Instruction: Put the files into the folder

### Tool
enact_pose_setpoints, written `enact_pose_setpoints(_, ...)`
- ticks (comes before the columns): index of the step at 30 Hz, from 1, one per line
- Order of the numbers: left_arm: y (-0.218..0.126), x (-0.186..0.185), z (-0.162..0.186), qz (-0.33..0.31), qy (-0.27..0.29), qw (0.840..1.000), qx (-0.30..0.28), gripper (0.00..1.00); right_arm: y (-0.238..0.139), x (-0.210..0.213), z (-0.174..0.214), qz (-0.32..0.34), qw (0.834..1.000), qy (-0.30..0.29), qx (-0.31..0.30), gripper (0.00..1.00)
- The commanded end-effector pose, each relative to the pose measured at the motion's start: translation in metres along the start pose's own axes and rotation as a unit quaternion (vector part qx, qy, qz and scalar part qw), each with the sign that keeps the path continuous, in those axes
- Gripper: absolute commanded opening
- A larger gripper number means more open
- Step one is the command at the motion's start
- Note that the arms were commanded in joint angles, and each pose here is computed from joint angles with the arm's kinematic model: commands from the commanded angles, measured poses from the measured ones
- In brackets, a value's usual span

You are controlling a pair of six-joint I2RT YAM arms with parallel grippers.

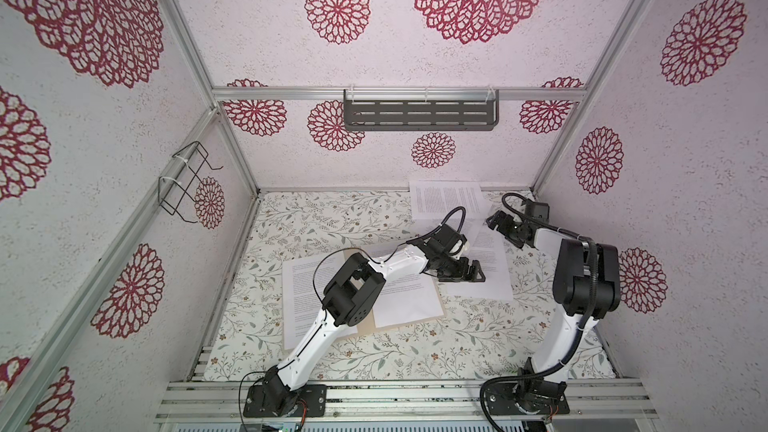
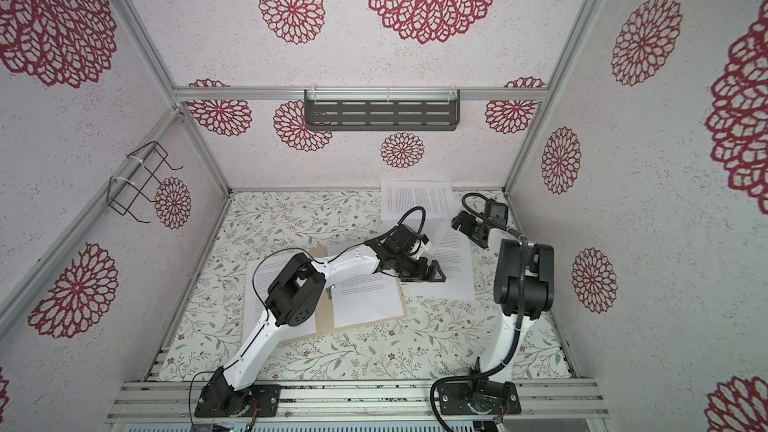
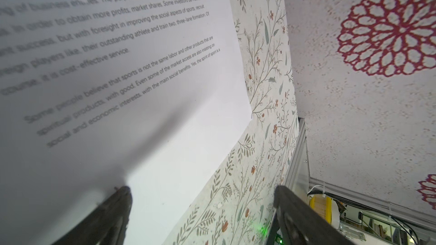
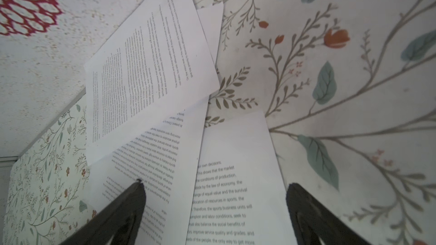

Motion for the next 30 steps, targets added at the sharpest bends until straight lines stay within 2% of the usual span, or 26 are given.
enact_pose_setpoints(1, -0.002, 0.028, 0.024, -0.043, -0.029, 0.998, 0.037, 0.98, 0.005, 0.002, -0.013, -0.018, 0.999, -0.033, 0.019, 0.96)
enact_pose_setpoints(10, -0.011, 0.057, 0.045, -0.063, -0.052, 0.995, 0.065, 0.97, 0.039, -0.004, -0.002, -0.040, 0.995, -0.046, 0.078, 0.94)
enact_pose_setpoints(14, -0.010, 0.056, 0.041, -0.061, -0.049, 0.995, 0.064, 0.98, 0.033, -0.007, 0.011, -0.001, 0.995, -0.048, 0.091, 0.93)
enact_pose_setpoints(21, -0.010, 0.060, 0.042, -0.057, -0.053, 0.995, 0.066, 0.98, 0.027, -0.012, 0.050, 0.034, 0.984, -0.061, 0.166, 0.93)
enact_pose_setpoints(30, -0.007, 0.067, 0.039, -0.048, -0.056, 0.995, 0.066, 0.98, -0.006, -0.005, 0.082, 0.001, 0.982, -0.048, 0.183, 0.92)
Point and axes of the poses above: each gripper's point midway between its finger pads, its own y axis out along the fingers, its own x axis along the line the jaws close on, z = x × y, the point moved 7 cm from there along -y, back along the fingers, and after that the axes turned 2 degrees about -y, right-handed, at the moved point
